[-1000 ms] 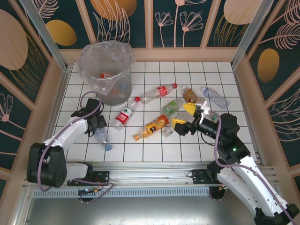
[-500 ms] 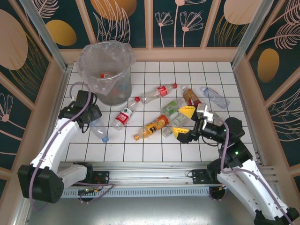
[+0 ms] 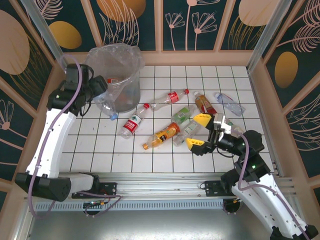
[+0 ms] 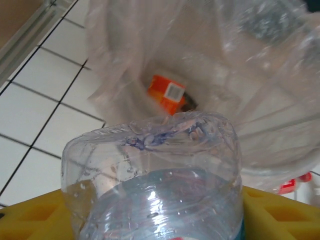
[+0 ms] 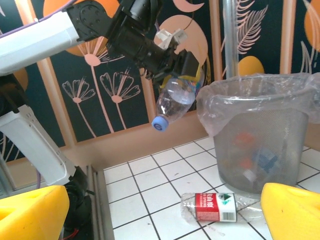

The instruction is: Put the plastic bottles in the bin

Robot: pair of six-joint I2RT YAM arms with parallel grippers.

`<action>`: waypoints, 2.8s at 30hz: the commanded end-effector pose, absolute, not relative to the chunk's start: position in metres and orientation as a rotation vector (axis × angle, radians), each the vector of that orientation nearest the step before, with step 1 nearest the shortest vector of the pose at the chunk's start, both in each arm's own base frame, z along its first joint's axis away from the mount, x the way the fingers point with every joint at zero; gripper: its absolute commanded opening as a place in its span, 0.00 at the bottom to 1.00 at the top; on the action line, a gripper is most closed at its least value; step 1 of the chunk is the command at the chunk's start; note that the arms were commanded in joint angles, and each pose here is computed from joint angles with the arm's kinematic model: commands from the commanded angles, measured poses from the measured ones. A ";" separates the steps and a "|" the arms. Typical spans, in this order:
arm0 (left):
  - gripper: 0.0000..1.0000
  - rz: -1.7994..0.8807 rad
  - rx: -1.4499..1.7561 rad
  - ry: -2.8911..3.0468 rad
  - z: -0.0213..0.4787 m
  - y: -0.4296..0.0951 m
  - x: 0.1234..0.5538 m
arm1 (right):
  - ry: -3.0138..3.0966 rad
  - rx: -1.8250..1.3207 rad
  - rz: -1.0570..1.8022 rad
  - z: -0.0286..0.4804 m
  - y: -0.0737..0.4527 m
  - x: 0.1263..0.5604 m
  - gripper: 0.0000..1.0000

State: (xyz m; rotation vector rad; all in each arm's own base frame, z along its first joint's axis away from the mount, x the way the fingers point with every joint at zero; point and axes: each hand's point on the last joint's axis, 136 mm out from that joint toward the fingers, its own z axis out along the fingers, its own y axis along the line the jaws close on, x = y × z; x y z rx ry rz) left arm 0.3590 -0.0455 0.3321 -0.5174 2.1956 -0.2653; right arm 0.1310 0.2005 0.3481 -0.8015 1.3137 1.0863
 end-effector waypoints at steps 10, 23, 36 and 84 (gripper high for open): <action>0.68 -0.445 -0.415 2.015 0.420 -0.077 0.438 | 1.239 -0.653 0.920 0.368 0.177 0.146 0.99; 0.67 -0.321 -0.412 1.836 0.441 -0.070 0.525 | 1.265 -0.621 0.894 0.365 0.174 0.152 0.99; 0.68 -0.160 -0.133 1.797 0.431 -0.078 0.551 | 1.275 -0.608 0.883 0.363 0.172 0.155 0.99; 0.89 -0.244 0.295 2.103 0.271 -0.144 0.531 | 1.380 -0.615 0.918 0.351 0.183 0.169 0.99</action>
